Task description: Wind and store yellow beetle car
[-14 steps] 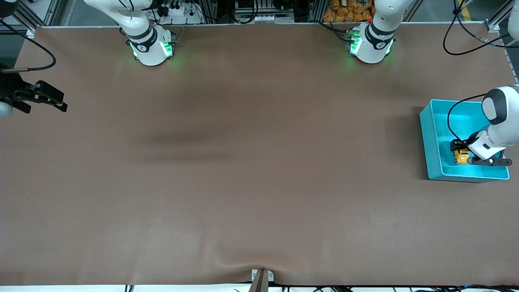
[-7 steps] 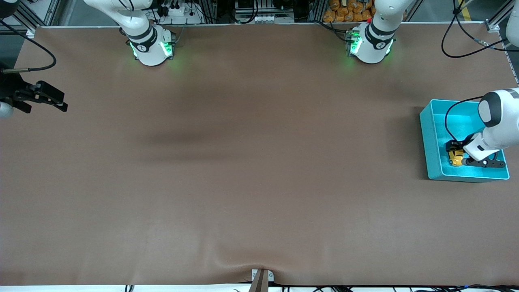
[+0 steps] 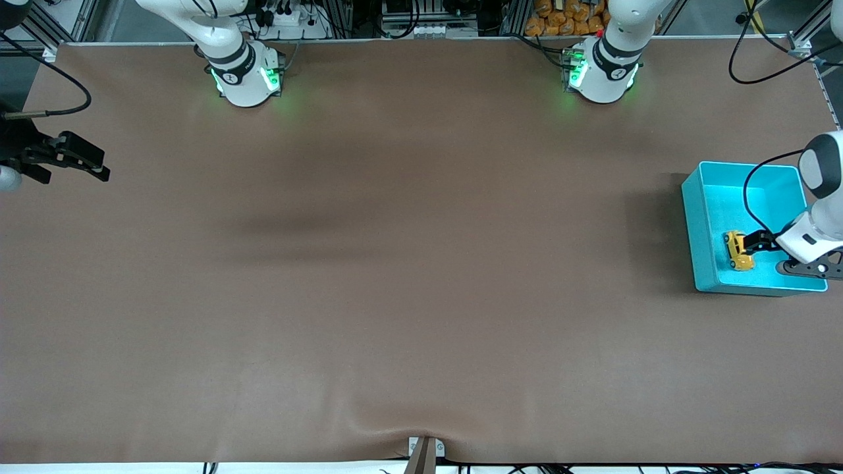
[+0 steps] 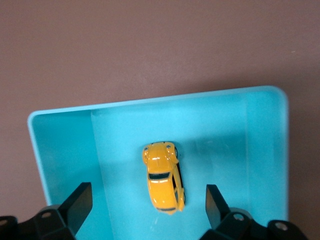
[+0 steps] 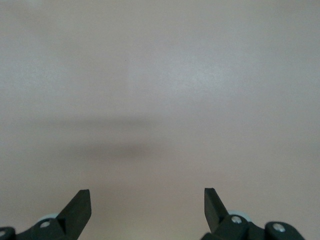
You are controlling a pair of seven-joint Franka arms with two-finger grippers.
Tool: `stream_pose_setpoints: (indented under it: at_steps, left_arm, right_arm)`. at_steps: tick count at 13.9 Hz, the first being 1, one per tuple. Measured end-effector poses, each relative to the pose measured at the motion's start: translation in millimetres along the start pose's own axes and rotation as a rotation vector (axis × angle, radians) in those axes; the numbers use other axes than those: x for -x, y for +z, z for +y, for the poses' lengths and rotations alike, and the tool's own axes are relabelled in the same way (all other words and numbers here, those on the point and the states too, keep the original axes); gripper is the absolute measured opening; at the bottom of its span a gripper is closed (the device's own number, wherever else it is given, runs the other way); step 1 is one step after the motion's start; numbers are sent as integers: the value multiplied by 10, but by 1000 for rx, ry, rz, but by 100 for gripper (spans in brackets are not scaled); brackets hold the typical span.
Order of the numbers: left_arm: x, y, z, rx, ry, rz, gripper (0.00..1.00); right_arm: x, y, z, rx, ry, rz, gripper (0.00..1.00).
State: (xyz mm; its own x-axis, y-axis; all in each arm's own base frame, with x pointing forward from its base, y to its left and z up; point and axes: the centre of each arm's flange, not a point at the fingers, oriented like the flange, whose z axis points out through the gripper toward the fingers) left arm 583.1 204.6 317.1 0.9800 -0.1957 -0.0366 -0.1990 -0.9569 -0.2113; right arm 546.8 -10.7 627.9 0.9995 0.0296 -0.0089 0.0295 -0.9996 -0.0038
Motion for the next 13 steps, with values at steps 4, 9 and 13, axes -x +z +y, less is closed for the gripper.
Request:
stream_pose_setpoints:
  at_steps: [4, 9, 13]
  left_arm:
    - [-256, -747, 188, 57, -27, -21, 100]
    - [-450, -1610, 726, 156, -53, 62, 100]
    - [-448, -2223, 1448, 105, -104, 48, 100]
  right_arm:
    - [0, 0, 1, 0, 0, 0, 100]
    - [0, 1, 0, 0, 0, 0, 100]
    - [-1, -10, -3, 0, 0, 2, 100]
